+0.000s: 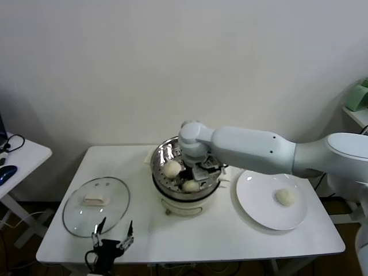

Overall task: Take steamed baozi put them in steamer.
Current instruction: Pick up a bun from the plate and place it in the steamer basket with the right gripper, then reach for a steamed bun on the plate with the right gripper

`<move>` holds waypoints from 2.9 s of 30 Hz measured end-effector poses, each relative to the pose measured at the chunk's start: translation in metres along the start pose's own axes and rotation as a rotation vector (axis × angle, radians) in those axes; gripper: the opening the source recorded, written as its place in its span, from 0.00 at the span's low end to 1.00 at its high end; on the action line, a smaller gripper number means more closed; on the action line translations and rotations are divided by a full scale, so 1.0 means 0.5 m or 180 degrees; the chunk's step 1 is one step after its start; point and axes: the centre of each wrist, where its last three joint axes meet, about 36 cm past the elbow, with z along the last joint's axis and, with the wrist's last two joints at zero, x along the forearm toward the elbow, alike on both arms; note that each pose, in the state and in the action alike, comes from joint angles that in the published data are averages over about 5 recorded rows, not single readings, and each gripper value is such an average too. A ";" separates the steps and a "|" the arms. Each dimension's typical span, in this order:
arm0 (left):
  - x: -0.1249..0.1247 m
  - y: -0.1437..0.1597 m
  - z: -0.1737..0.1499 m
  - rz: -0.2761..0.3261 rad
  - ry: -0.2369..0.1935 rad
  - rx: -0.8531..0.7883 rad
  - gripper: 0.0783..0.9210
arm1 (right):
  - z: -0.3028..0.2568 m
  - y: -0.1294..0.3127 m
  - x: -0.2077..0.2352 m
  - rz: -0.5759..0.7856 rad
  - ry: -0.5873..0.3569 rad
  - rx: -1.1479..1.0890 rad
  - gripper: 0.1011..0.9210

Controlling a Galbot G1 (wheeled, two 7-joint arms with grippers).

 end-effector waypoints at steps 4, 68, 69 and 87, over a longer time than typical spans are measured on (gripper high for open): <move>-0.001 -0.002 -0.001 0.0004 -0.0005 0.0001 0.88 | 0.005 0.001 0.006 0.0023 0.0006 -0.0021 0.88; -0.032 0.020 -0.053 -0.0001 -0.0260 -0.0155 0.88 | -0.127 0.897 -0.158 -0.0191 -0.0113 -0.5068 0.88; -0.031 0.022 -0.051 -0.0005 -0.0252 -0.0157 0.88 | -0.128 0.898 -0.166 -0.0191 -0.0121 -0.5089 0.88; -0.030 0.030 -0.040 -0.0035 -0.0197 -0.0187 0.88 | -0.121 0.878 -0.245 -0.0168 -0.0294 -0.5235 0.88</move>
